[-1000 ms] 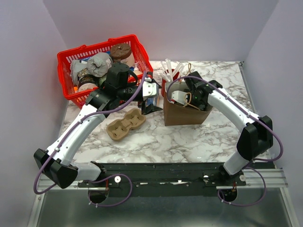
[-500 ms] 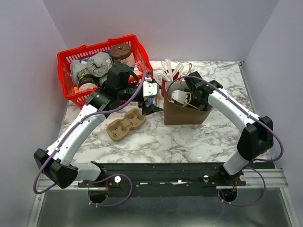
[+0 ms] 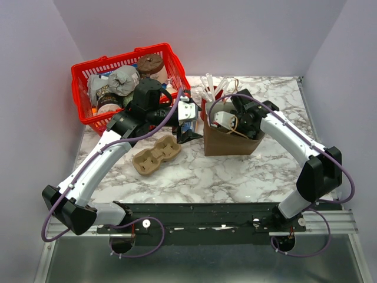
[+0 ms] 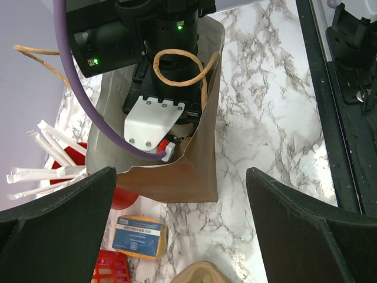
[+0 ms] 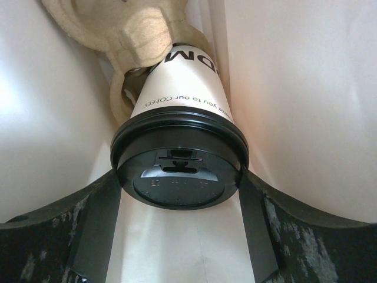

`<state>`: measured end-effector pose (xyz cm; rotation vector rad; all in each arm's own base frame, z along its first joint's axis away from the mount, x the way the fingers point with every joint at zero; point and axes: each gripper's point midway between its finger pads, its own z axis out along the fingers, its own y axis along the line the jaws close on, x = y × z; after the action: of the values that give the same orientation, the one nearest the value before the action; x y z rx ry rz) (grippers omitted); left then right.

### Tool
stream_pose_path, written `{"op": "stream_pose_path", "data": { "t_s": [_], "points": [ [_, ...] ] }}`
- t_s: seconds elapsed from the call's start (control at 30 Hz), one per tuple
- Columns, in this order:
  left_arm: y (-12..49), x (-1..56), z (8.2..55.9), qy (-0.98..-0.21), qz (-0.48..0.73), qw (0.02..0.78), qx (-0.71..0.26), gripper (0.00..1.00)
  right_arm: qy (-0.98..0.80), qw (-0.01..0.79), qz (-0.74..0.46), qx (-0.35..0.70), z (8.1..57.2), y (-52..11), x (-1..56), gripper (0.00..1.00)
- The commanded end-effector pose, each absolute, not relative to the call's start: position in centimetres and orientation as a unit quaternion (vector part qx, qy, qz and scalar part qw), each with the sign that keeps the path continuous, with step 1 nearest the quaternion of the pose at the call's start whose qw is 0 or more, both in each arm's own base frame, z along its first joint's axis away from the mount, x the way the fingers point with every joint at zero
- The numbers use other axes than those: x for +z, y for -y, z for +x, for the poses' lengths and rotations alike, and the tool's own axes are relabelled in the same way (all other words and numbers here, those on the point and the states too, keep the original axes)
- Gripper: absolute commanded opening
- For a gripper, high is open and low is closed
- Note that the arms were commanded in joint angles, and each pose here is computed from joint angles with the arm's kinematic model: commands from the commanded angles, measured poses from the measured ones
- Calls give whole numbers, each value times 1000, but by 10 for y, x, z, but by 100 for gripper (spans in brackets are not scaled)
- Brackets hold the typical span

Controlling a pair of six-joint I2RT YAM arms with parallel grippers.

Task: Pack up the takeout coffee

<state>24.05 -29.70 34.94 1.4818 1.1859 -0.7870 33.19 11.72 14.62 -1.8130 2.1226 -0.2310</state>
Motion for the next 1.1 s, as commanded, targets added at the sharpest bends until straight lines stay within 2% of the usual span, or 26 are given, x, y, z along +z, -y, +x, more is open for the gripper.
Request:
{"op": "stream_pose_path", "data": {
  "t_s": [0.0,0.17,0.23,0.27,0.47,0.53,0.63,0.67,1.07],
  "points": [
    [296,360,238,-487,615,531,-321,99,-762,178,-620,-57,324,-121,145,62],
    [296,360,240,-488,615,530,-321,99,-766,190,-612,-46,325,-126,153,69],
    [297,359,240,-488,615,528,-322,99,-770,195,-606,-45,325,-127,158,75],
    [297,359,240,-489,615,528,-322,99,-772,195,-604,-44,325,-127,160,81],
    [297,357,240,-490,615,526,-323,99,-776,207,-595,-43,327,-129,172,82],
    [297,358,240,-491,614,527,-323,99,-778,208,-591,-42,327,-129,176,91],
    [296,355,240,-493,614,526,-322,99,-780,217,-586,-43,327,-130,183,92],
    [297,355,240,-494,613,526,-323,99,-780,219,-584,-42,327,-130,184,99],
    [297,353,241,-495,612,525,-324,99,-782,250,-570,-30,329,-137,209,100]
  ]
}}
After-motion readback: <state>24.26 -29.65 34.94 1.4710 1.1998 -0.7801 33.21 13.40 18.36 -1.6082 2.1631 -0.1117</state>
